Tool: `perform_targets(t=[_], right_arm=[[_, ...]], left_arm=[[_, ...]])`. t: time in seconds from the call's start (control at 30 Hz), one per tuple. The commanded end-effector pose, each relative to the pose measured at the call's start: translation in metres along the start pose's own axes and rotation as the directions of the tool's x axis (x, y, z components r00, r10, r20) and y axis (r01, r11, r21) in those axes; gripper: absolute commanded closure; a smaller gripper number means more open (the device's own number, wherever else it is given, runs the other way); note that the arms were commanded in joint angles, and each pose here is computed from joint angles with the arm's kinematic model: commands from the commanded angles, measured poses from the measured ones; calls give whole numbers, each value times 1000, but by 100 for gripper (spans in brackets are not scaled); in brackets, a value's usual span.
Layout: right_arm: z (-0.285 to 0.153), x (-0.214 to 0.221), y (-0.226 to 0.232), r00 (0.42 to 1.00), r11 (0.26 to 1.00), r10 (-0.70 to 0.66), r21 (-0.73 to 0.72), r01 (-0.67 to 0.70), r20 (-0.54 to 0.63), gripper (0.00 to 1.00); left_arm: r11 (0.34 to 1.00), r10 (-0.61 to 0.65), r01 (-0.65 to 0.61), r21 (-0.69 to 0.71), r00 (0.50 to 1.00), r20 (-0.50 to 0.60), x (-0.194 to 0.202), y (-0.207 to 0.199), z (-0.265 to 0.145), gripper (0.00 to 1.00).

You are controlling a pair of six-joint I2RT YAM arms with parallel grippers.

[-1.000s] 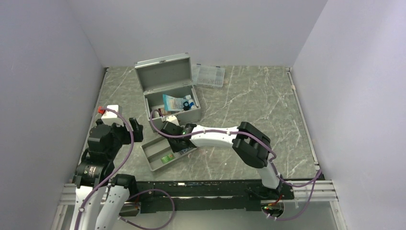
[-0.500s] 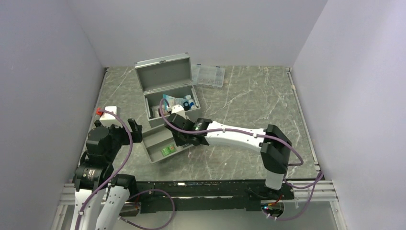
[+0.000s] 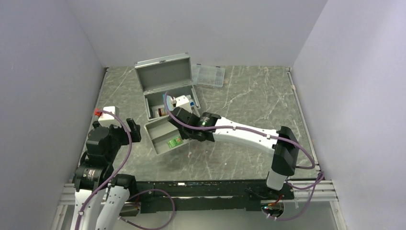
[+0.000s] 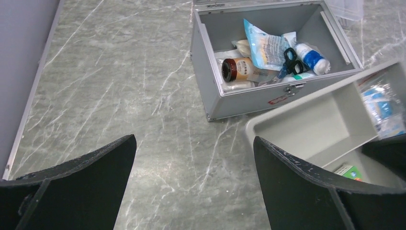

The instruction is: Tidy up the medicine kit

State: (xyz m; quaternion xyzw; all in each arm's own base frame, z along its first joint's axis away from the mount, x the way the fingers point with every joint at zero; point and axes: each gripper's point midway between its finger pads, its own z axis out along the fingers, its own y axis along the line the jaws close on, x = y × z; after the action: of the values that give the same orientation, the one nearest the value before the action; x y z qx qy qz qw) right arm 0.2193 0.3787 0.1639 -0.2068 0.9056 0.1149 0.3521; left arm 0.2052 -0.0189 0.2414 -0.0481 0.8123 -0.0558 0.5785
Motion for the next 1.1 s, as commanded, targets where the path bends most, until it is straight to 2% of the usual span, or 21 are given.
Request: perform_targets(t=[0.0,0.5,0.73,1.07], right_arm=[[-19,-61,-11,989,999,26,25,-30,143,100],[22,-140,-42,977,995,76,44,-86,198,100],[50,-158,-43,979,996,74,44,-84,191,100],[80,-161,-42,978,992,121,22,-126,168,100]], left_arm=[[997,-37,40,-72,998,49,-9,12,-8,1],[997,-39,41,-58,998,46,-8,10,-7,1],[998,-35,38,-56,999,40,-7,9,-6,1],[998,-33,35,-55,999,37,-6,9,-6,1]])
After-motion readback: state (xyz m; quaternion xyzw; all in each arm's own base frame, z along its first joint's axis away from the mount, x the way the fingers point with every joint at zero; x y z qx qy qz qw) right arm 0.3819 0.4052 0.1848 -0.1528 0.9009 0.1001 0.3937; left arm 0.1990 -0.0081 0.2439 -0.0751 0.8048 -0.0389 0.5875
